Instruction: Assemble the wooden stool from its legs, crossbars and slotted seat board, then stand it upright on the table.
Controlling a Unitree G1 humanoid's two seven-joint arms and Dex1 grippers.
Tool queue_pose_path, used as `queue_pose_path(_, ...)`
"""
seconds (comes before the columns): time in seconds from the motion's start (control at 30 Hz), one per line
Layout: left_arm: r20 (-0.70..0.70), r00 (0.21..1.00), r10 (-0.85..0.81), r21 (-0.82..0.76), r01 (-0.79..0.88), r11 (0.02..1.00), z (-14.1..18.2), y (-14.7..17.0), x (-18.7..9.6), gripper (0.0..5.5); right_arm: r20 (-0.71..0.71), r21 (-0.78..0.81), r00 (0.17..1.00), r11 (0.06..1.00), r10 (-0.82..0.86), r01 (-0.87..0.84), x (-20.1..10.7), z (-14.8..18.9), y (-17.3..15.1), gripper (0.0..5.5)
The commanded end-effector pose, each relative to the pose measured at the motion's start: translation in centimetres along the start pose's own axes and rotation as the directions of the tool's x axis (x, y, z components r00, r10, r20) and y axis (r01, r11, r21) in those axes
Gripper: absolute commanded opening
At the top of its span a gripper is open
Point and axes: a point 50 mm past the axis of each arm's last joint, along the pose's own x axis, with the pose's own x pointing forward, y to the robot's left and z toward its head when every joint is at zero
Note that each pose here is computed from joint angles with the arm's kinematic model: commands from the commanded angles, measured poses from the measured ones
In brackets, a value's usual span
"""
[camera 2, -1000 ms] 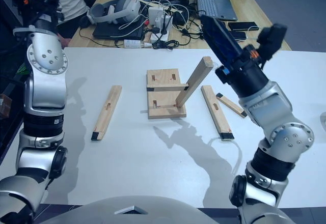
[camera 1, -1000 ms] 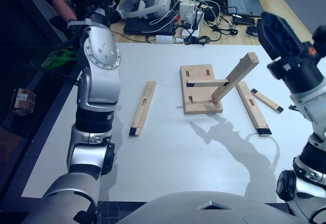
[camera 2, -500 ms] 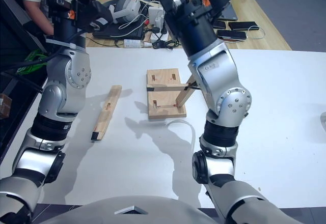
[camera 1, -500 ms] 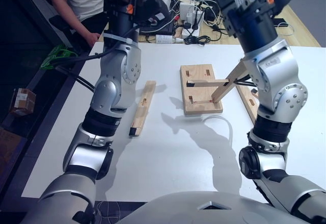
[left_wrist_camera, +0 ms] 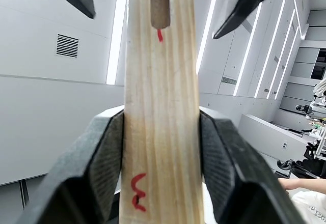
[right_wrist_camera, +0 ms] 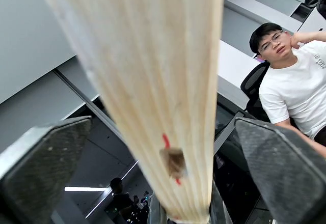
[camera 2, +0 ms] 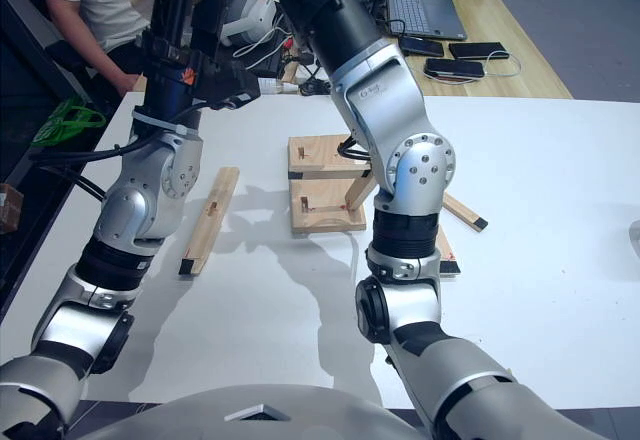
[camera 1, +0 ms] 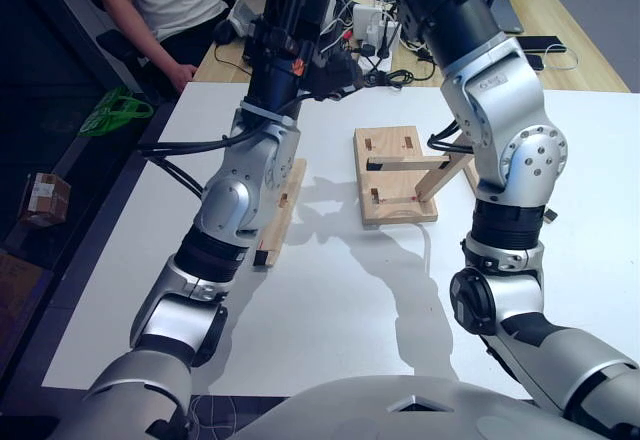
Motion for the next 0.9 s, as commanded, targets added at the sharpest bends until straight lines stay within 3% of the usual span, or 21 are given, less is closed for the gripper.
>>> queue_pose_path(0.03, 0.004, 1.0, 0.017, 0.011, -0.017, 1.0, 0.0, 0.1, 0.1, 2.05, 0.011, -0.008, 1.0, 1.0, 0.025, -0.025, 0.2, 0.0, 0.5, 4.4)
queue_pose_path(0.47, -0.008, 0.999, 0.04, 0.012, -0.04, 0.999, -0.1, 0.2, 0.3, 2.05, -0.052, -0.023, 0.999, 1.0, -0.003, 0.002, -0.6, -1.3, -0.9, 2.17)
queue_pose_path(0.77, -0.007, 1.0, 0.017, 0.0, -0.017, 1.0, 0.0, -0.1, 0.1, 2.05, 0.0, -0.013, 1.0, 1.0, -0.002, 0.002, -0.6, -0.4, -0.4, 2.14)
queue_pose_path(0.9, 0.011, 0.996, -0.089, -0.107, 0.09, 0.99, 0.5, -0.5, -0.2, 2.05, 0.007, -0.012, 1.0, 1.0, -0.004, 0.004, -0.6, -0.1, -0.4, 2.14)
